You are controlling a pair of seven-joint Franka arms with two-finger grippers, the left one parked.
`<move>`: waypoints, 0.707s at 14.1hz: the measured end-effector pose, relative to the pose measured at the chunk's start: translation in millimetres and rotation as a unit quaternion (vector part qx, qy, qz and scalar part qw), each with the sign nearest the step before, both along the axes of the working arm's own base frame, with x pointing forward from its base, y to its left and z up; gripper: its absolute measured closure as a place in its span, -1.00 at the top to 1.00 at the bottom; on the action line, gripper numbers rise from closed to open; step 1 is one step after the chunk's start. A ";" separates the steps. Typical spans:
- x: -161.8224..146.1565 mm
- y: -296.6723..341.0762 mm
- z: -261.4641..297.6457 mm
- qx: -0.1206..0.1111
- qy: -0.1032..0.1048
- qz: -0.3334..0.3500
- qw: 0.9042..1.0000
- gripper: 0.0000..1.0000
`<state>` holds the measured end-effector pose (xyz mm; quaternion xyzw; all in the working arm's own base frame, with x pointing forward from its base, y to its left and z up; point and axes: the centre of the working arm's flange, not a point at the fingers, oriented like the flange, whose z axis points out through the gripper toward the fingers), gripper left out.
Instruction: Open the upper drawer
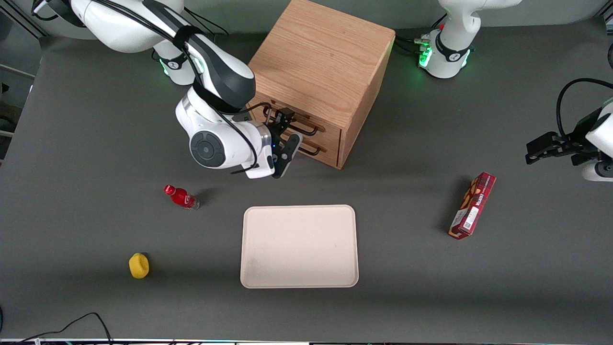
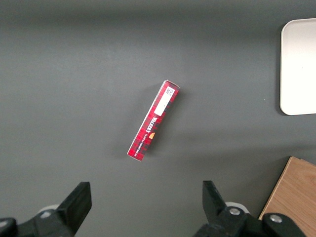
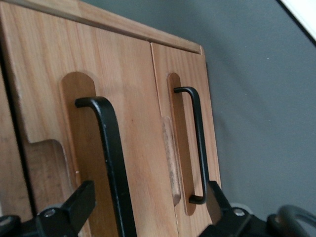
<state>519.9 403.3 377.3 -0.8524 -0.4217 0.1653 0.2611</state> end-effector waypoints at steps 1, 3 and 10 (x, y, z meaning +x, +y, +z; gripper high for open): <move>-2.1 1.2 -1.7 0.000 0.000 0.001 1.000 1.00; -2.1 0.8 -2.6 0.000 -0.001 -0.001 1.000 1.00; -1.8 -3.3 -15.6 -0.019 -0.023 0.006 1.000 1.00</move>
